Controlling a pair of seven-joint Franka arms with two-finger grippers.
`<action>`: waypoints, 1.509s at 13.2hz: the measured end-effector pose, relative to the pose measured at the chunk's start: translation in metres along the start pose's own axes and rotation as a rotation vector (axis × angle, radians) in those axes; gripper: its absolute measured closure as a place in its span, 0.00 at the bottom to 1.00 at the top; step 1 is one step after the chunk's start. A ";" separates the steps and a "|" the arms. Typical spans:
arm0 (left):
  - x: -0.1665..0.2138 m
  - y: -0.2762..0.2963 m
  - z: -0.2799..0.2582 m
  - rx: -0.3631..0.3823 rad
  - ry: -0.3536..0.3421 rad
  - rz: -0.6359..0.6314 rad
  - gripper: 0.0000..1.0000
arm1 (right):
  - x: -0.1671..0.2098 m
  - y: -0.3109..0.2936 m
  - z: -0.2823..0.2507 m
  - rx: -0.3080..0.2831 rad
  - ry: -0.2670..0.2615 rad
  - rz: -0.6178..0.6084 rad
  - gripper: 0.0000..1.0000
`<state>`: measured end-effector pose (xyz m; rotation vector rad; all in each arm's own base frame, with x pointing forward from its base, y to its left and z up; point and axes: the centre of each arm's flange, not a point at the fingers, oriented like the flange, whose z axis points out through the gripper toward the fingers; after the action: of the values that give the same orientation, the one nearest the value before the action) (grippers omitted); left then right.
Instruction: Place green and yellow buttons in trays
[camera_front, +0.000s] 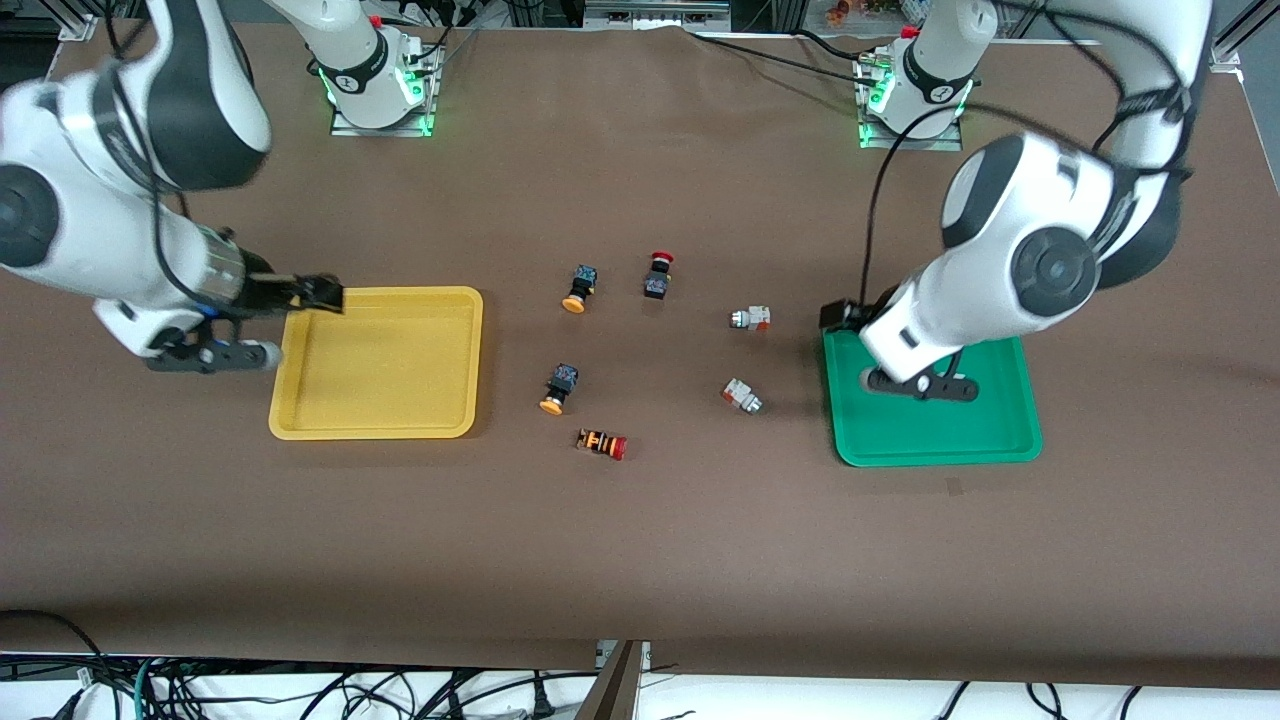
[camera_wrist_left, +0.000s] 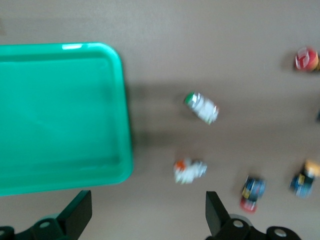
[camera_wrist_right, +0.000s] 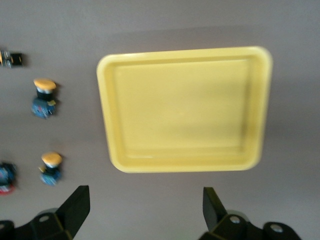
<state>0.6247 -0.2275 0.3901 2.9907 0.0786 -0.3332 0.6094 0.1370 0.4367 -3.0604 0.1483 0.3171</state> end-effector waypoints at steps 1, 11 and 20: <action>0.009 0.015 0.022 -0.010 0.012 -0.078 0.00 | 0.004 -0.021 0.028 0.013 -0.006 0.060 0.00; 0.046 0.068 0.204 -0.080 0.063 -0.576 0.00 | -0.066 -0.192 0.260 0.049 -0.083 0.312 0.00; 0.039 0.079 0.211 -0.056 0.036 -0.563 0.66 | -0.110 -0.219 0.304 0.035 -0.114 0.272 0.09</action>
<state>0.6227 -0.3331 0.1874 2.8607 0.9218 -0.3215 0.4631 0.3862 0.1732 -2.9767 0.5588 0.4965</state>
